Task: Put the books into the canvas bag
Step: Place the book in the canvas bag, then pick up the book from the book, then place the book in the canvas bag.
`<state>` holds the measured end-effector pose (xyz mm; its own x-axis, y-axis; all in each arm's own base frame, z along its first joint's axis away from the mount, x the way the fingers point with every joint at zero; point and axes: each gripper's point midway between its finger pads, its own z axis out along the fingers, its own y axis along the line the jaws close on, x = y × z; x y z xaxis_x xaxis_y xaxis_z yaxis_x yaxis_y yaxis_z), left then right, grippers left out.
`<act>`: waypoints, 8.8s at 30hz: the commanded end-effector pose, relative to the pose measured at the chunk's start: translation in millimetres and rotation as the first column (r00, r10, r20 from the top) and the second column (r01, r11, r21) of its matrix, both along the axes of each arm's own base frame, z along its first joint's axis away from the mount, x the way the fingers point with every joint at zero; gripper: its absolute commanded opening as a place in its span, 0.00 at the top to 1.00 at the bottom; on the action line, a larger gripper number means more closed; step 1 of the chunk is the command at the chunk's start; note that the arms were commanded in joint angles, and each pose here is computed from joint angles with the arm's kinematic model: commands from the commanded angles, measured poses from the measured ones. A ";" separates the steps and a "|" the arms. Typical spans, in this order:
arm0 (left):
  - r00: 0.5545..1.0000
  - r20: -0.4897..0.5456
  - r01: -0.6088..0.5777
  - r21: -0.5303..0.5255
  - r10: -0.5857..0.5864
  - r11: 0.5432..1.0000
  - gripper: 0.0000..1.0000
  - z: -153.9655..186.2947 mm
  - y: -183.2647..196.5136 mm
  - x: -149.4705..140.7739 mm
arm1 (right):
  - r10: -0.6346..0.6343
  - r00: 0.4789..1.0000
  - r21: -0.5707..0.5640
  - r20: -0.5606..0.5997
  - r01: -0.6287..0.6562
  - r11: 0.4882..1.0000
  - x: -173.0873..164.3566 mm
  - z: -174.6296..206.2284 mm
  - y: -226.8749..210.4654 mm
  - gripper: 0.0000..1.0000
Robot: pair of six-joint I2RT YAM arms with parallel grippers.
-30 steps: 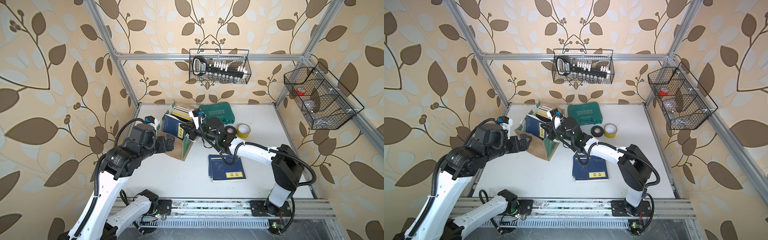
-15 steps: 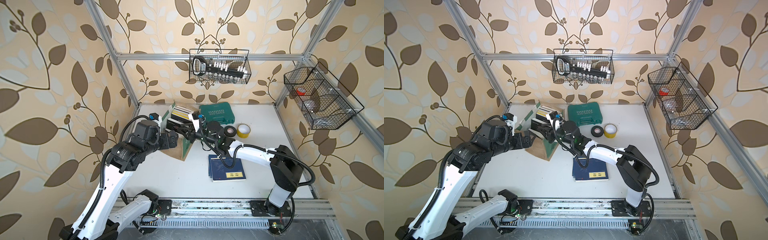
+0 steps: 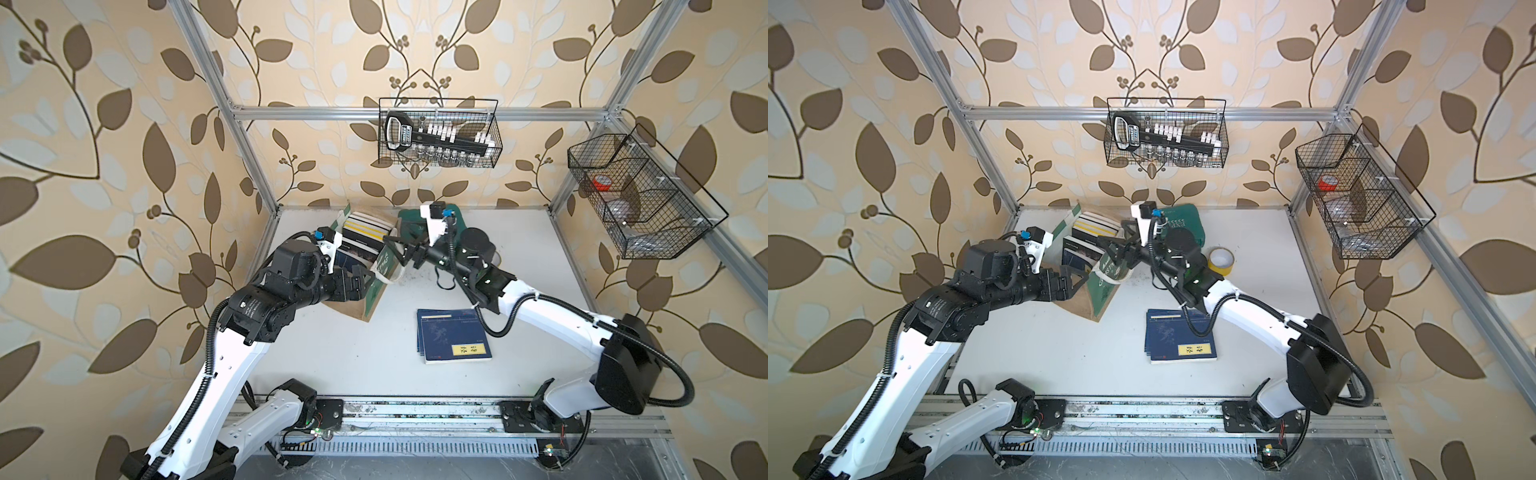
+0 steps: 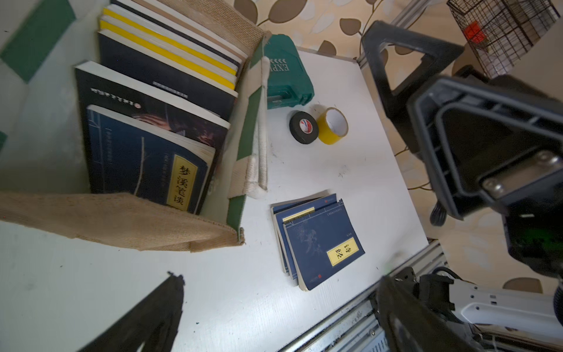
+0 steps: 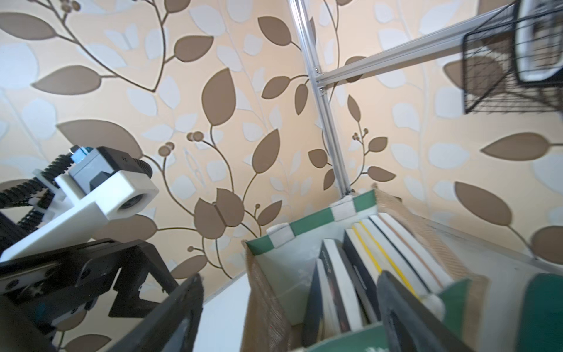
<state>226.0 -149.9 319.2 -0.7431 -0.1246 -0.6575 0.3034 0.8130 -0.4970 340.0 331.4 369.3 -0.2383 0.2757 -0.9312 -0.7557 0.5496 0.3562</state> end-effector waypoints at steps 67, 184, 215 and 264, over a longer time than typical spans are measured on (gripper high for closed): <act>0.819 -0.376 0.489 0.062 -0.433 0.870 0.01 -260.0 -205.7 -44.3 | -0.420 0.417 -0.421 -0.806 0.094 0.902 -149.8 -316.6 -191.0 0.02; 0.831 -0.379 0.469 0.083 -0.407 0.879 0.01 -278.4 -211.9 -28.8 | -0.170 0.717 -0.159 -0.676 0.083 0.984 -143.5 -221.8 -165.3 0.57; 0.907 0.047 0.394 0.257 -0.419 0.882 0.01 -32.5 -74.3 -47.0 | 0.180 0.977 -0.204 -0.113 -0.200 0.958 4.5 68.9 -95.2 1.00; 0.992 0.083 -0.115 0.223 0.099 0.968 0.01 23.8 44.4 6.9 | 0.344 0.922 -0.441 -0.178 -0.388 0.809 48.5 27.6 54.7 1.00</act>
<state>230.2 -113.4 341.6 -0.7021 -0.0350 -0.7112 0.2563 0.9194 -0.2982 387.1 373.4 428.0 -0.2907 -0.2356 -0.9273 -0.9058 0.3801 0.1874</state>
